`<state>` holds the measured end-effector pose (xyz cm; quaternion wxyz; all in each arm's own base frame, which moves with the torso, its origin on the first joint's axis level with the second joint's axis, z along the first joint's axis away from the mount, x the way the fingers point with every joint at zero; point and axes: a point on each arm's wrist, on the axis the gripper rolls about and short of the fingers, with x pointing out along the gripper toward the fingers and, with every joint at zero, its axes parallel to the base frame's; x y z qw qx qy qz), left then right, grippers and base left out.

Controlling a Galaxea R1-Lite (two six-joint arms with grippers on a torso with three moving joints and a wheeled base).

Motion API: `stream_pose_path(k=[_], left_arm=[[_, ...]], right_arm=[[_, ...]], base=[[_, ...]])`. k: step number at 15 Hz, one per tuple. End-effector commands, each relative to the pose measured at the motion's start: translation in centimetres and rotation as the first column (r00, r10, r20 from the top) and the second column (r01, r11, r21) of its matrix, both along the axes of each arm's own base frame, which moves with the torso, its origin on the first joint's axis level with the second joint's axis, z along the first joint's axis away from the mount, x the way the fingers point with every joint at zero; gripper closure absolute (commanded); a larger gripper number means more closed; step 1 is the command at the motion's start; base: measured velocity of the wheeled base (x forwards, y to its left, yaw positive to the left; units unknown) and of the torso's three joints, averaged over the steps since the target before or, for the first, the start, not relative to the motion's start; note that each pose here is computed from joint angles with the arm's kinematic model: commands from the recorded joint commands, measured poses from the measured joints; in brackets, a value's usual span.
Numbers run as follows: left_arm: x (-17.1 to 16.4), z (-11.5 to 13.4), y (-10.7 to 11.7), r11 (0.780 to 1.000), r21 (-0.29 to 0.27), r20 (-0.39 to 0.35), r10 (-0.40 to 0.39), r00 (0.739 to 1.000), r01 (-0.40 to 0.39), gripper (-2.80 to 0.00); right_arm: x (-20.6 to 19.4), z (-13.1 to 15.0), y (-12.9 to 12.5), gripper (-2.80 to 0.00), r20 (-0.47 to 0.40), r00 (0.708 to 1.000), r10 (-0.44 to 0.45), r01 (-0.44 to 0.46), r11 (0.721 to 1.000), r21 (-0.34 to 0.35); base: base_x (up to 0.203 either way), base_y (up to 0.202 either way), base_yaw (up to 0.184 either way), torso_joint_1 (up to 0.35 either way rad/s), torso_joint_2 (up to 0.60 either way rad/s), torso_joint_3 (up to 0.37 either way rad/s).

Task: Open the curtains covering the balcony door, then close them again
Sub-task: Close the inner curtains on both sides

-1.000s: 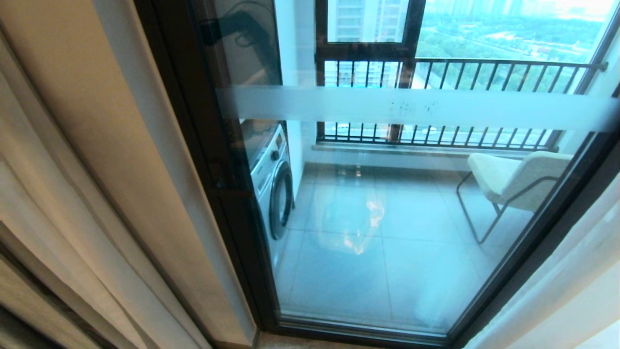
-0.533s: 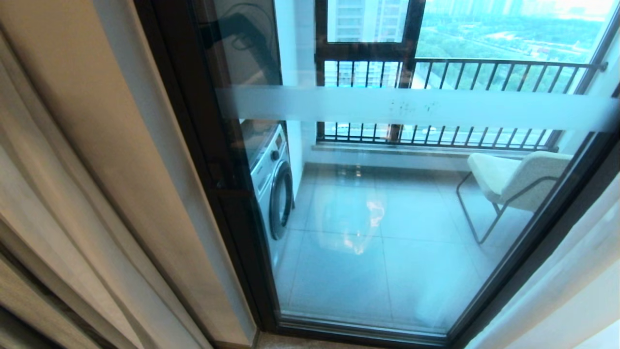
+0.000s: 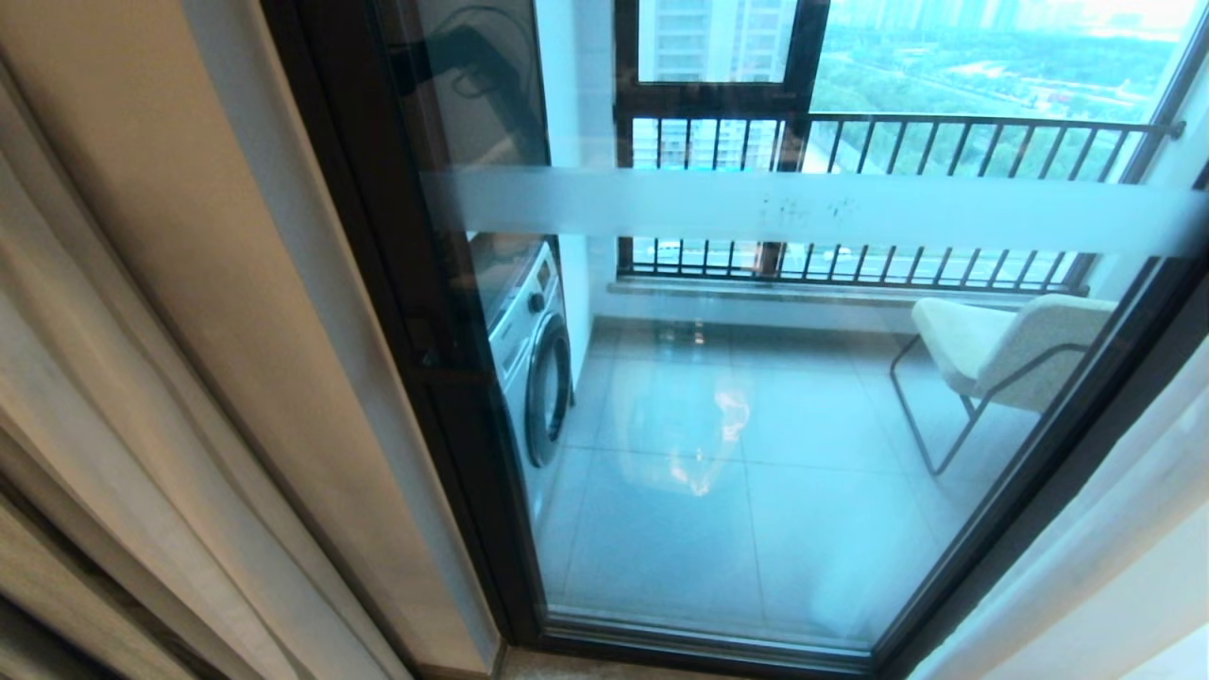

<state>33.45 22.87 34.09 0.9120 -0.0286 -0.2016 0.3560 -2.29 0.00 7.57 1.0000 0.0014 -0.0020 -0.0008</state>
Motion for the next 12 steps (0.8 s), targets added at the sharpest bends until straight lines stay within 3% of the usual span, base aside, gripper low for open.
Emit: stream_pose_path(k=[1, 8, 12], left_arm=[[-0.3, 0.6, -0.4, 1.0, 0.009, 0.016, -0.004, 1.0, 0.003, 0.0], [-2.3, 2.6, -3.3, 0.999, 0.026, 0.042, -0.038, 0.998, 0.037, 0.0], [-4.8, 2.5, -7.0, 0.996, 0.003, 0.012, -0.088, 0.996, 0.088, 0.0]], right_arm=[[0.0, 0.0, 0.0, 0.0, -0.001, 1.0, 0.0, 0.0, 1.0, 0.0], [0.0, 0.0, 0.0, 0.0, -0.001, 1.0, 0.0, 0.0, 1.0, 0.0], [0.0, 0.0, 0.0, 0.0, -0.001, 1.0, 0.0, 0.0, 1.0, 0.0]], base=[[0.0, 0.0, 0.0, 0.0, 0.0, 0.0], [0.0, 0.0, 0.0, 0.0, 0.0, 0.0], [0.0, 0.0, 0.0, 0.0, 0.0, 0.0]])
